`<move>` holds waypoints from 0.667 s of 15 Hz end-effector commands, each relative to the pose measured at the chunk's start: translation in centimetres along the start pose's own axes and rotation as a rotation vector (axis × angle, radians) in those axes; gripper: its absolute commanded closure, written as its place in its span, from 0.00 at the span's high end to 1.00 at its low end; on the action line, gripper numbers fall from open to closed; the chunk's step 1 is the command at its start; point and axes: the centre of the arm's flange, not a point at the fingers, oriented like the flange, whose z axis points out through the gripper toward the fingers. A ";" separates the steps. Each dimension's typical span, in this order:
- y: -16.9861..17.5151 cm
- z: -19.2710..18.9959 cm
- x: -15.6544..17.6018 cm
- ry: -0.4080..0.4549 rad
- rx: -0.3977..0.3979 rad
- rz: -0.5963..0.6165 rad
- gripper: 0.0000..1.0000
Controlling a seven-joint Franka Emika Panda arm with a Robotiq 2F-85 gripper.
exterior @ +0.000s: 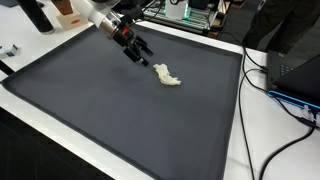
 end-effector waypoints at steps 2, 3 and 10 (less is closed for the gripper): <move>-1.9 0.1 1.2 -0.024 -0.016 0.048 1.00; -2.4 0.1 1.2 -0.018 -0.024 0.056 1.00; -5.6 0.3 0.4 0.024 -0.084 0.077 1.00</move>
